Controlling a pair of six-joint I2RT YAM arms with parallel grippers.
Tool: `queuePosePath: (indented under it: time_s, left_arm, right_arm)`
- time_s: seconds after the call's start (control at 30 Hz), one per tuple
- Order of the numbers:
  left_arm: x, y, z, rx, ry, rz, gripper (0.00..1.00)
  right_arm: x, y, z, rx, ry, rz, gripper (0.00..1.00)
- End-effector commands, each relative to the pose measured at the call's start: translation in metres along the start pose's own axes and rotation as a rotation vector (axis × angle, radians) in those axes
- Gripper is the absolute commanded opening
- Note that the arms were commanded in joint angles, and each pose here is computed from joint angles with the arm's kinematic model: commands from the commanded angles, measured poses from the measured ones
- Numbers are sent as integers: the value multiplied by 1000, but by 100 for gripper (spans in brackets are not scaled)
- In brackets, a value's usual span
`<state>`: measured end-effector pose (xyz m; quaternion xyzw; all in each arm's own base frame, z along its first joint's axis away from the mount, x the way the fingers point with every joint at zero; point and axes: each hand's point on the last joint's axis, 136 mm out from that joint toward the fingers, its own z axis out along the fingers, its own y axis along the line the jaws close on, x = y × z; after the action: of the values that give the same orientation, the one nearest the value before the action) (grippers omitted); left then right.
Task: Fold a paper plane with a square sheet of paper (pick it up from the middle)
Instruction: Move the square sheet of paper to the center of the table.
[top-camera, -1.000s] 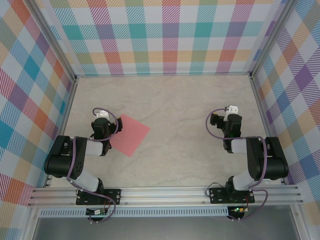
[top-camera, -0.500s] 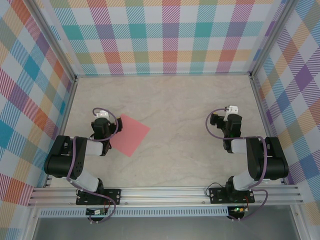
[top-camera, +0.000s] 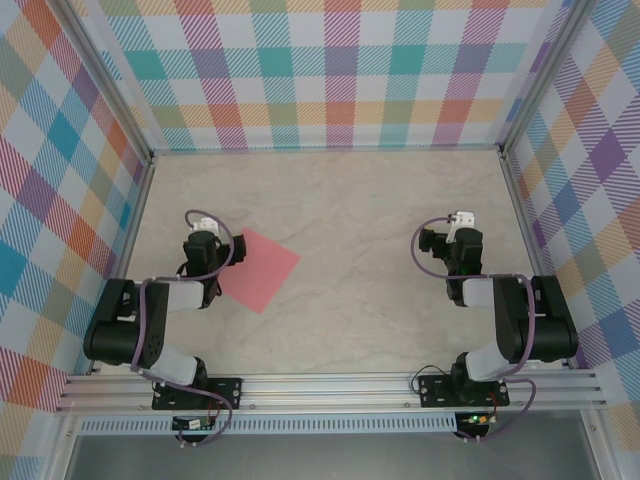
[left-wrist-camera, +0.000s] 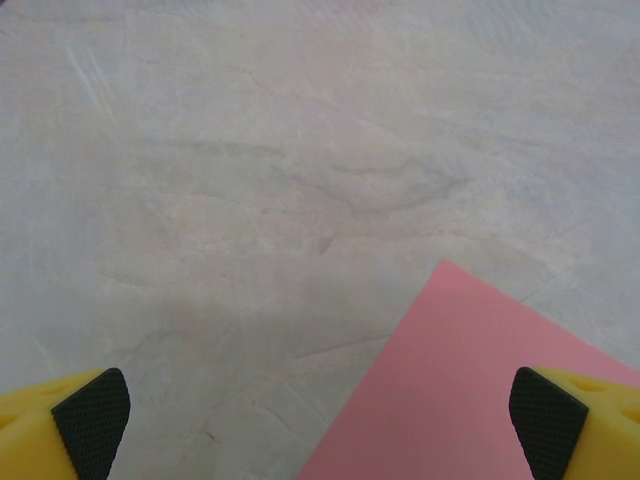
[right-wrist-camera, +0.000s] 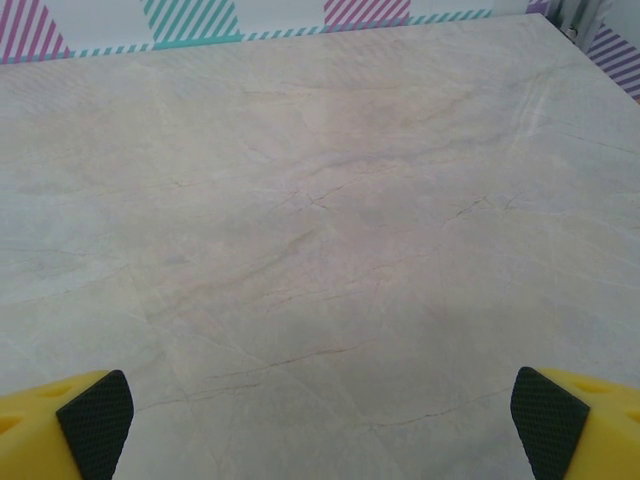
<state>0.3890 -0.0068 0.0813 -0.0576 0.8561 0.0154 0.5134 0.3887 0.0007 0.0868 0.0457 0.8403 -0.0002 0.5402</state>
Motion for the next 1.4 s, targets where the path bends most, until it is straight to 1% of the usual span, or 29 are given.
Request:
queuePosePath:
  time_s: [0.0, 0.03, 0.1, 0.17, 0.23, 0.3, 0.33, 0.4, 0.43, 0.47, 0.53, 0.6, 0.67, 0.73, 0.8, 0.9, 0.97, 1.07, 1.13, 1.17, 1.23, 1.3, 1.37]
  left_arm:
    - [-42, -12, -17, 67, -35, 6, 100]
    - [-51, -14, -23, 82, -55, -1, 100]
    - [-66, -14, -31, 84, -65, -13, 100]
    - [-73, -19, -38, 116, -61, -29, 100]
    - [-78, -20, -43, 119, -36, -60, 100]
    - [-78, -12, -48, 75, 16, -165, 100]
    - [-78, -4, -53, 23, 54, -228, 100]
    - [-67, 18, -64, -119, 133, -377, 100]
    - [-58, 21, -68, -135, 173, -429, 100]
    - [-53, 13, -70, -74, 201, -452, 100]
    - [-49, -3, -73, 32, 225, -481, 100]
    - [-42, -16, -76, 103, 271, -487, 100]
    - [-31, -29, -75, 163, 352, -504, 100]
    - [-14, -43, -75, 216, 455, -520, 100]
    - [-1, -50, -73, 240, 511, -541, 100]
    - [19, -58, -71, 248, 573, -581, 100]
    - [31, -62, -72, 236, 610, -566, 100]
    - [46, -66, -73, 214, 657, -560, 100]
    - [55, -71, -71, 216, 670, -553, 100]
    - [53, -76, -66, 230, 653, -549, 100]
    - [60, -83, -63, 235, 694, -536, 100]
    - [67, -85, -57, 201, 716, -504, 100]
    - [81, -82, -60, 159, 769, -514, 100]
  right_arm:
    - [-29, 3, -14, 11, 48, 29, 100]
    - [-36, 3, -20, 18, 85, 51, 100]
    - [-51, 12, -32, -28, 115, 78, 100]
    - [-63, 17, -49, -49, 162, 144, 100]
    - [-70, 27, -63, -96, 205, 230, 100]
    - [-74, 44, -78, -180, 262, 323, 100]
    - [-75, 52, -84, -225, 289, 362, 100]
    - [-68, 60, -92, -254, 348, 470, 100]
    - [-65, 70, -96, -306, 379, 488, 100]
    - [-62, 79, -100, -356, 409, 497, 100]
    - [-55, 87, -104, -396, 457, 547, 100]
    - [-48, 92, -107, -423, 490, 581, 100]
    - [-47, 107, -115, -519, 525, 582, 100]
    - [-41, 110, -120, -528, 577, 584, 100]
    - [-35, 114, -125, -540, 624, 595, 100]
    - [-25, 128, -135, -613, 676, 598, 100]
    - [-11, 133, -135, -614, 714, 603, 100]
    - [2, 145, -135, -655, 779, 607, 100]
    - [8, 153, -136, -675, 809, 588, 100]
    - [10, 157, -137, -688, 821, 574, 100]
    - [10, 163, -138, -698, 835, 554, 100]
    - [8, 165, -138, -698, 834, 539, 100]
    - [6, 165, -137, -693, 829, 531, 100]
